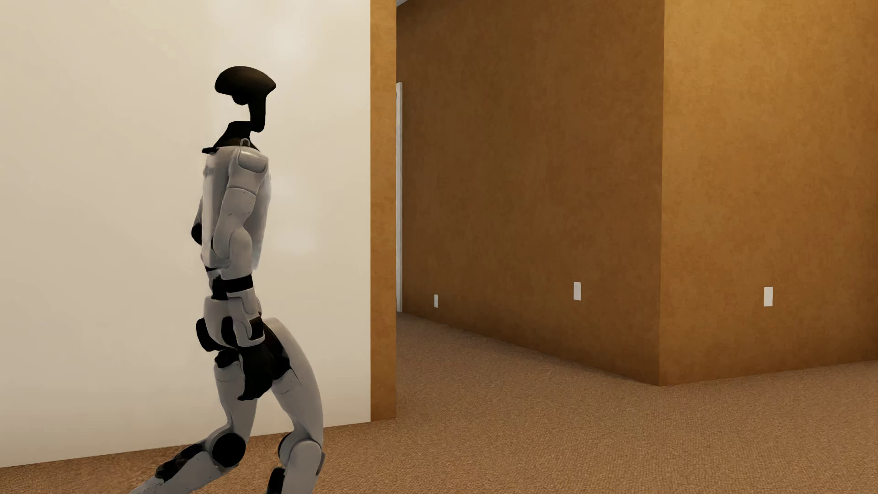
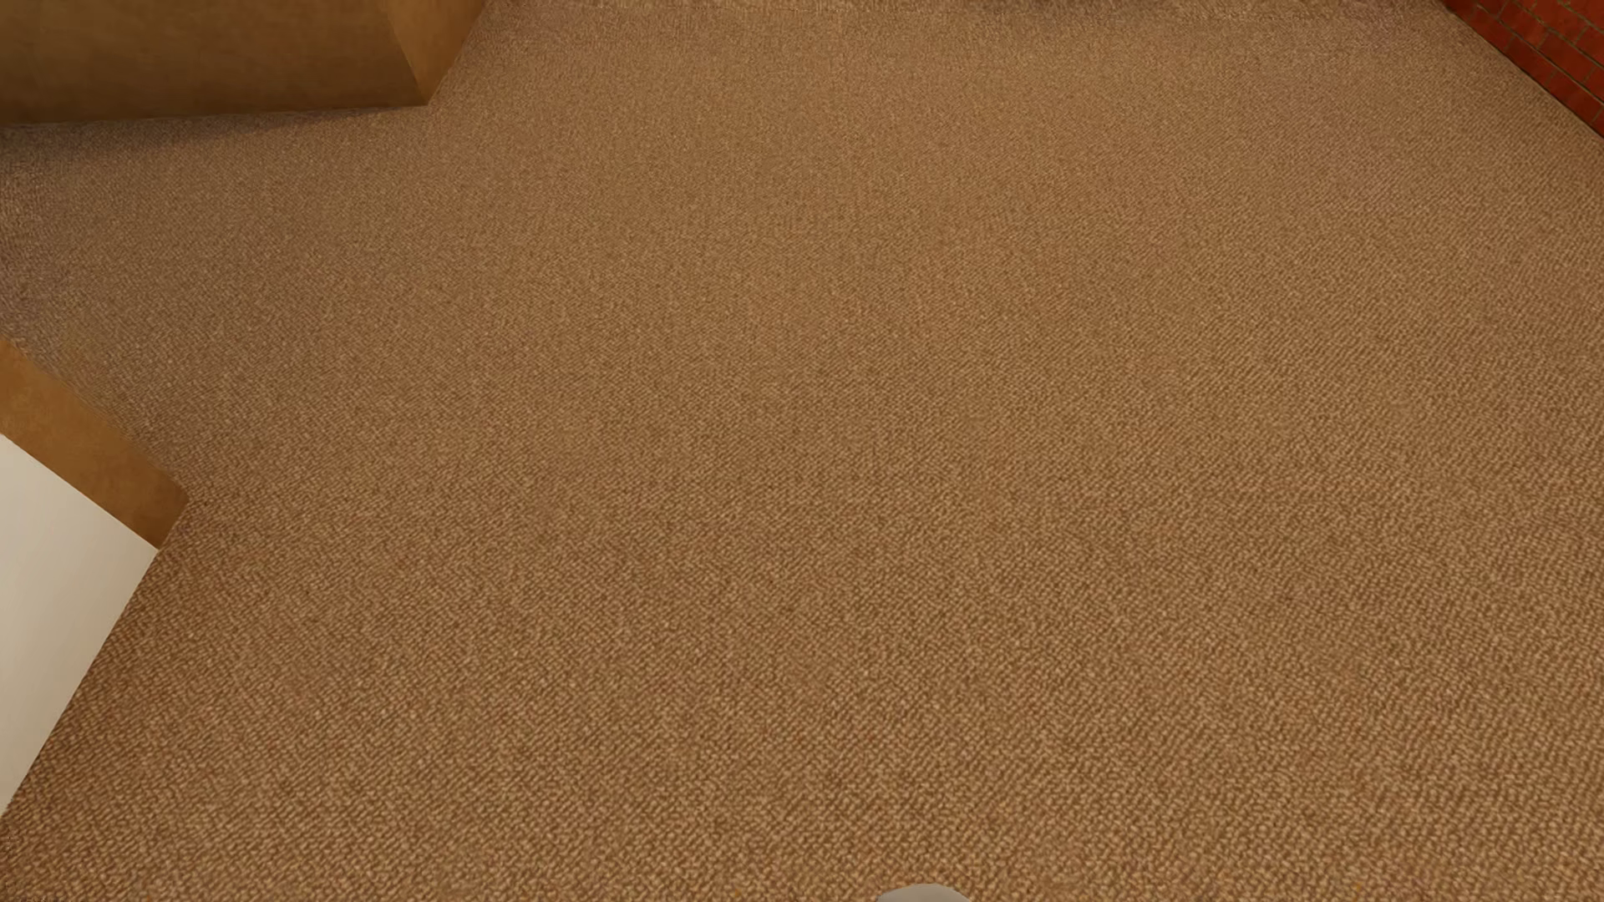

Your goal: Go around the corner

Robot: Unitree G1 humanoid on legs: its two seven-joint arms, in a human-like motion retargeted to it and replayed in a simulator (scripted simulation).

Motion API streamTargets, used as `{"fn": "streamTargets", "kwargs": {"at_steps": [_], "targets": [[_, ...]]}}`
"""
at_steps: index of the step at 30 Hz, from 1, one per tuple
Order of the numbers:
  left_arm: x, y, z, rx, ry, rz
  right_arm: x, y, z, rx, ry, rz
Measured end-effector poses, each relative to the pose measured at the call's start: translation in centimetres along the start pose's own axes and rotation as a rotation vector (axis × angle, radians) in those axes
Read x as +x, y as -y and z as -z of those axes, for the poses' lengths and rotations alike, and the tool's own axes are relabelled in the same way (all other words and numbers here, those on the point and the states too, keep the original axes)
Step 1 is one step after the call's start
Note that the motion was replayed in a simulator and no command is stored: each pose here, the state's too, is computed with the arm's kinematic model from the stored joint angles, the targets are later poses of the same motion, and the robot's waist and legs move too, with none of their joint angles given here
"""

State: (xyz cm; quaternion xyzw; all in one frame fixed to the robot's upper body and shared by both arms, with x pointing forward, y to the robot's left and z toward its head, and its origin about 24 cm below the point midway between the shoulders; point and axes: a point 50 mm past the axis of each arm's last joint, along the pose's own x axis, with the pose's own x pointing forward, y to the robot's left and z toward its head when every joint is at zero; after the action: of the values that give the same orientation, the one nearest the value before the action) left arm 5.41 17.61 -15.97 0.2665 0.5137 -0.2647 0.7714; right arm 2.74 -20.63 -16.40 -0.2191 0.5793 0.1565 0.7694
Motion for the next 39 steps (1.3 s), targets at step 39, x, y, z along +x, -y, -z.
{"fn": "streamTargets", "kwargs": {"at_steps": [39], "targets": [[-2.3,3.6,6.4,-0.063,-0.201,0.069,-1.0,5.6,-5.2,0.055,0.235,0.160]]}}
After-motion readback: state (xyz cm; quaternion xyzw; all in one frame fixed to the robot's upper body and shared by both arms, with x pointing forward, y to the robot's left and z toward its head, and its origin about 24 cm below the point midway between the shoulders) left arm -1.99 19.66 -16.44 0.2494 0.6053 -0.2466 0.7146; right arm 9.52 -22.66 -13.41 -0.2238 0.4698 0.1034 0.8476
